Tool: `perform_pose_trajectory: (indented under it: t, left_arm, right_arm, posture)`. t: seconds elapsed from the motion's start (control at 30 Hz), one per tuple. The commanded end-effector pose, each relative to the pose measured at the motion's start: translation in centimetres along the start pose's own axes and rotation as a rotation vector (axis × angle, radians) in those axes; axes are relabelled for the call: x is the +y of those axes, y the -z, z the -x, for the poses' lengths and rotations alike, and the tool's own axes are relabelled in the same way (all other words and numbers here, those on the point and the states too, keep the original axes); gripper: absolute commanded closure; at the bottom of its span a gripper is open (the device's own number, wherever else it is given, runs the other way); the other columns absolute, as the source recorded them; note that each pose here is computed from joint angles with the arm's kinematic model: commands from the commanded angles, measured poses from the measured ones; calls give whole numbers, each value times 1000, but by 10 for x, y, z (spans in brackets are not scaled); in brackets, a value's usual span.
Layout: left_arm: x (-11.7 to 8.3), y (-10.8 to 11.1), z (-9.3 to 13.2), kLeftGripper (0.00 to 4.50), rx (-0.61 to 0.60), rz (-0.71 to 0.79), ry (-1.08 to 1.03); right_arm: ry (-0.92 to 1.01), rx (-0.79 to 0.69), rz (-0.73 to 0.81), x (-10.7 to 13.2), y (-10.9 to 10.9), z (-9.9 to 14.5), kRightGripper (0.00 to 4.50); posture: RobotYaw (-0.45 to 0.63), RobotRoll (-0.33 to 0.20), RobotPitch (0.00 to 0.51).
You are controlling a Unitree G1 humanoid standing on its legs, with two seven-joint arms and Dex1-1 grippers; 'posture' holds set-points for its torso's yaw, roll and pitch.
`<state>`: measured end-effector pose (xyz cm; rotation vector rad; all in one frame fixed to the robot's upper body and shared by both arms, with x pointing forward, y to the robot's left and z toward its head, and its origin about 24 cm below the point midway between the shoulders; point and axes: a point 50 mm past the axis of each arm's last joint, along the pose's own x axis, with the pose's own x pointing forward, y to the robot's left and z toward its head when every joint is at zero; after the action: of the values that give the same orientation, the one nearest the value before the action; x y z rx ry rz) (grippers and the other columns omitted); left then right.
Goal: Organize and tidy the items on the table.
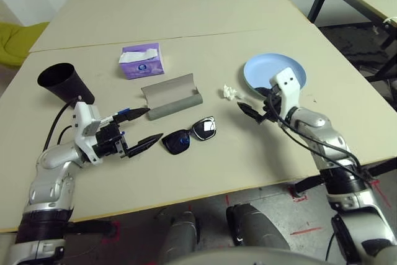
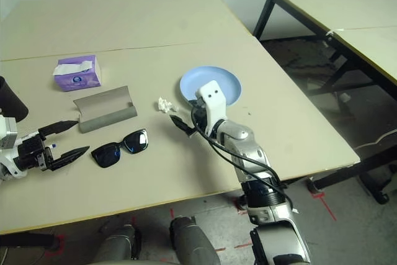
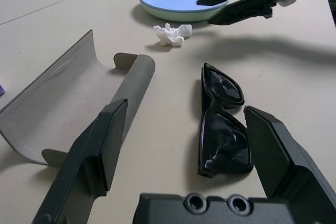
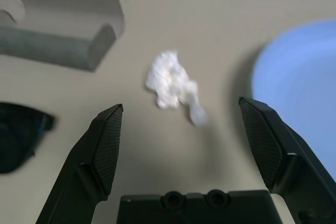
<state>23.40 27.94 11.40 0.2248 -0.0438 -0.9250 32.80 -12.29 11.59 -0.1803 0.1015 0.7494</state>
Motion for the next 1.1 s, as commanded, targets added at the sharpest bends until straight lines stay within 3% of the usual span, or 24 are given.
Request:
perform_pose_trajectory:
  t: [0.03,0.63,1.07,1.1]
  left_arm:
    - [-2,1,-1,0,3,7,3]
    - [-7,2,-2,0,-2,11,-2]
    - [-14,3,-6,0,-20,19,6]
    - [-14,3,-7,0,-22,20,7]
  right_arm:
    - [-26,0,10,4,1,-9,34]
    - [8,99,-19,-3,24,-39,34]
    - [-26,118,-52,6,32,-42,34]
    - [-28,117,-56,7,32,-42,202]
  posture:
    - [-122,0,123]
    - [-108,0,121]
    - [-110,0,117]
    - [-110,0,117]
